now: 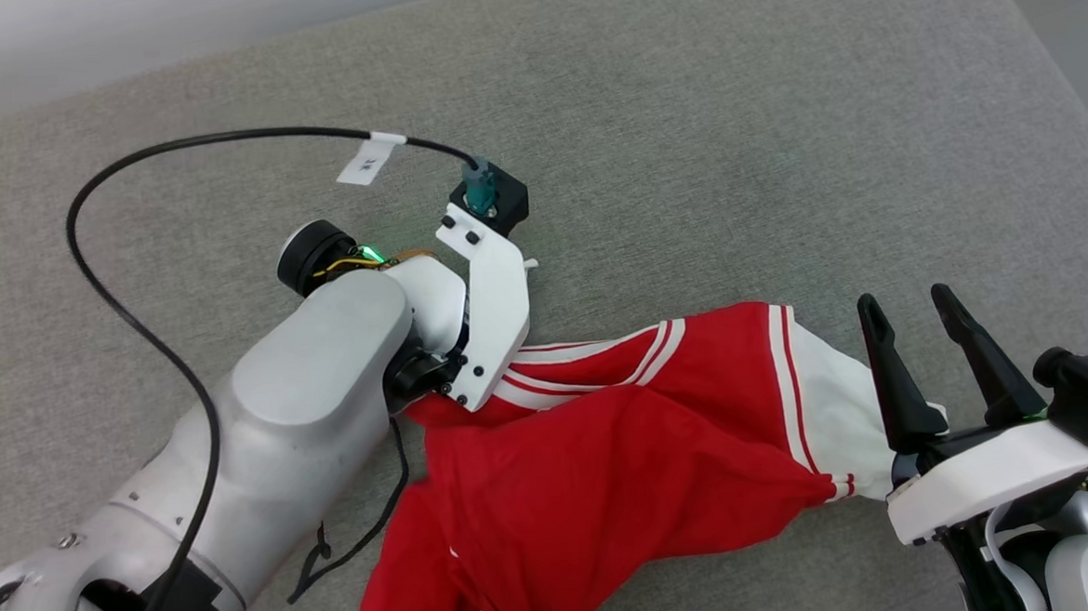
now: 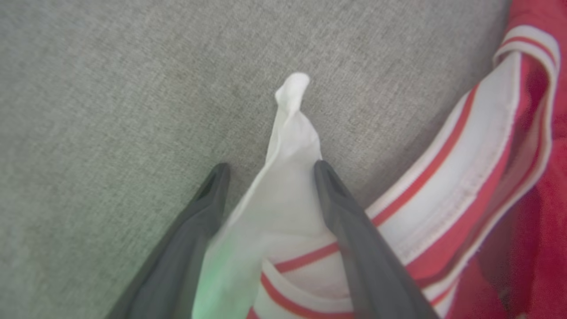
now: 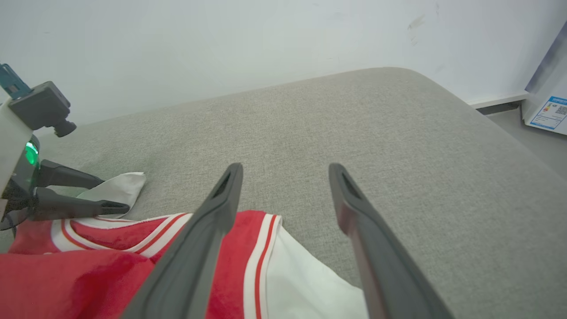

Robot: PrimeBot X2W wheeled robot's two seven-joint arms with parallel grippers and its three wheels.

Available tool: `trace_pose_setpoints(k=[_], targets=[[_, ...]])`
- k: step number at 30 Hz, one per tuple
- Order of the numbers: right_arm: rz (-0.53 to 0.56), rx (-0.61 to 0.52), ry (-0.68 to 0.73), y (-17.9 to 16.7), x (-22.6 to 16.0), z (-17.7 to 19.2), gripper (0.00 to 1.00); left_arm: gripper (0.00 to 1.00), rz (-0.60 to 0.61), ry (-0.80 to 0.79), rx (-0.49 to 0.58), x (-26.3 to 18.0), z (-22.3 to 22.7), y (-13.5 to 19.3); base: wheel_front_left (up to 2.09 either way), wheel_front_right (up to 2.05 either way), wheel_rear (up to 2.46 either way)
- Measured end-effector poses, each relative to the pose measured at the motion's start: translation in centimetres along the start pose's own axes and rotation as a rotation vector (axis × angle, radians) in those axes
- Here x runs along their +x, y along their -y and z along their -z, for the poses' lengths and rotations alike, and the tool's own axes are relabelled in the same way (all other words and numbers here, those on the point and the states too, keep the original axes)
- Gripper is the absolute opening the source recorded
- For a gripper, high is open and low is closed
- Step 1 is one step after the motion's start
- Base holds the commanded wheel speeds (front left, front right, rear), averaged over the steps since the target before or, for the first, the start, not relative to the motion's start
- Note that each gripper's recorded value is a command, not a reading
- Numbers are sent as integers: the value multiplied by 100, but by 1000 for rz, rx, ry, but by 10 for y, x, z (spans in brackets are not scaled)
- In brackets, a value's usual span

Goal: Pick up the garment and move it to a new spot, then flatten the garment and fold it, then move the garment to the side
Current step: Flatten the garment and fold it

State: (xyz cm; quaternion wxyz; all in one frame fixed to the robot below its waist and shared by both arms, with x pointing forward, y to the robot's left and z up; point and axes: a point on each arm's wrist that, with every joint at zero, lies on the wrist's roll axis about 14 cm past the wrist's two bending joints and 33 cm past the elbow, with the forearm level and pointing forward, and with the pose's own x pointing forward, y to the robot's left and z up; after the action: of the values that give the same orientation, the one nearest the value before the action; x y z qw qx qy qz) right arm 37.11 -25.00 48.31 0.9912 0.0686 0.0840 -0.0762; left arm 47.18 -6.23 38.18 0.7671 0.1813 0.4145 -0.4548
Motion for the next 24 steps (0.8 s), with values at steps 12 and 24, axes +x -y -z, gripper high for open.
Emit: trace_pose_setpoints(k=[12, 24], targets=[[26, 10, 2, 9, -3, 0, 100, 0, -39, -39, 55, 6, 2, -5, 0, 0, 0], [-77, 16, 32, -23, 2, -14, 100, 0, -466, 392, -124, -130, -35, -128, 0, 0, 0]])
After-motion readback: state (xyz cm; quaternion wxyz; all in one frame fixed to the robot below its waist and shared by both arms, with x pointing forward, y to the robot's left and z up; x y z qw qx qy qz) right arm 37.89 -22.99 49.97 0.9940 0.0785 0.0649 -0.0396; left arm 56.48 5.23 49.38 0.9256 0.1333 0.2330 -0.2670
